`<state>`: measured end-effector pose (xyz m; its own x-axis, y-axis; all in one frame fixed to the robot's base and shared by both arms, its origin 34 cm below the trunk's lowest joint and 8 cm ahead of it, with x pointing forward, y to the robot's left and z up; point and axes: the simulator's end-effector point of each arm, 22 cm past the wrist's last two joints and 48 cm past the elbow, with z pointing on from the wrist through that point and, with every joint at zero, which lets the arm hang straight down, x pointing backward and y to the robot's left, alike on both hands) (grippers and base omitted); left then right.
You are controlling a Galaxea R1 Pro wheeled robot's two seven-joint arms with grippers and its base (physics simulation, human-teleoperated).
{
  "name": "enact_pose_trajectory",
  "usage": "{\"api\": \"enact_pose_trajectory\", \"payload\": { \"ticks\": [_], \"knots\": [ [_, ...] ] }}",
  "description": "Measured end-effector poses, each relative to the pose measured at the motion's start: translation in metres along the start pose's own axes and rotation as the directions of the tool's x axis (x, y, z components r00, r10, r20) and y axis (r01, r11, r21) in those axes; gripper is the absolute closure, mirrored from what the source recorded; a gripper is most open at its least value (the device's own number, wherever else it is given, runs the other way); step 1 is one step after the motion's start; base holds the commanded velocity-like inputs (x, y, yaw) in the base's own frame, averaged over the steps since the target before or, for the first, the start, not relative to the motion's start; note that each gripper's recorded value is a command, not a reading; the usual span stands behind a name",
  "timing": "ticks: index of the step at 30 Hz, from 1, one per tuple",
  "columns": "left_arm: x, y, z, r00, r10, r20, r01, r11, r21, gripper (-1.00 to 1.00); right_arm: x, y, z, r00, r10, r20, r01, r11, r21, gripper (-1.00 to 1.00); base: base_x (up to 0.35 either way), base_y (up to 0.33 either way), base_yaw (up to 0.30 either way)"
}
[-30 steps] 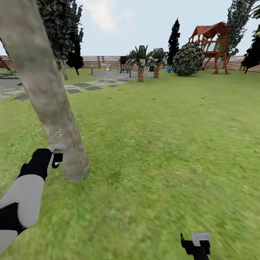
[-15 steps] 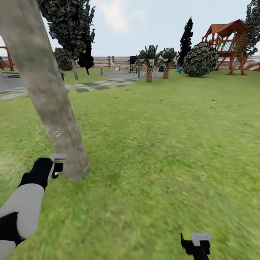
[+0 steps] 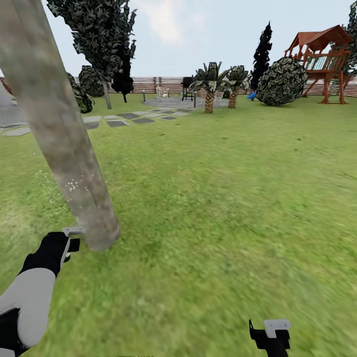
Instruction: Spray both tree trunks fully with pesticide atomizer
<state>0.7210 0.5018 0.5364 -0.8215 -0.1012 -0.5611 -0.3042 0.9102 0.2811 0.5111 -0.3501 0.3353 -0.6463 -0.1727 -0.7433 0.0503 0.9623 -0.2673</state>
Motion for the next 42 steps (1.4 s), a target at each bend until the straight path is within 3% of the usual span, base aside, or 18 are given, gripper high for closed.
{"api": "enact_pose_trajectory", "payload": {
  "ticks": [2,6,10,15,22,25,42],
  "knots": [
    [0.005,0.005,0.001,1.000,-0.012,-0.006,0.012,1.000,-0.025,1.00,0.000,-0.006,0.001,1.000,-0.006,0.000,0.006,1.000,0.007,-1.00,0.001,0.000,0.274],
    [0.022,-0.011,0.006,0.999,-0.014,-0.035,0.014,1.000,-0.003,1.00,0.001,-0.008,0.001,1.000,-0.009,0.000,0.009,1.000,0.008,-1.00,0.002,-0.001,0.231],
    [0.030,-0.028,0.014,1.000,-0.025,0.013,0.025,0.999,0.035,1.00,0.001,-0.008,0.001,1.000,-0.010,0.001,0.010,1.000,0.008,-1.00,0.160,-0.147,0.030],
    [0.034,-0.036,0.017,0.999,-0.023,0.026,0.021,0.999,0.049,1.00,0.001,-0.008,0.000,1.000,-0.011,-0.001,0.011,1.000,0.007,-1.00,0.229,-0.192,0.001],
    [0.053,-0.029,0.021,1.000,-0.010,0.008,0.010,0.999,0.034,1.00,0.002,-0.007,0.000,1.000,-0.010,-0.004,0.010,1.000,0.005,-1.00,0.229,-0.198,0.000],
    [0.056,-0.022,0.022,0.999,-0.034,0.003,0.034,0.999,0.029,1.00,0.002,-0.006,0.000,1.000,-0.010,-0.004,0.010,1.000,0.004,-1.00,0.229,-0.198,0.000],
    [0.059,-0.025,0.022,0.999,-0.040,-0.003,0.040,0.999,0.018,1.00,0.002,-0.006,0.000,1.000,-0.010,-0.004,0.010,1.000,0.004,-1.00,0.187,-0.220,0.083]
  ]
}}
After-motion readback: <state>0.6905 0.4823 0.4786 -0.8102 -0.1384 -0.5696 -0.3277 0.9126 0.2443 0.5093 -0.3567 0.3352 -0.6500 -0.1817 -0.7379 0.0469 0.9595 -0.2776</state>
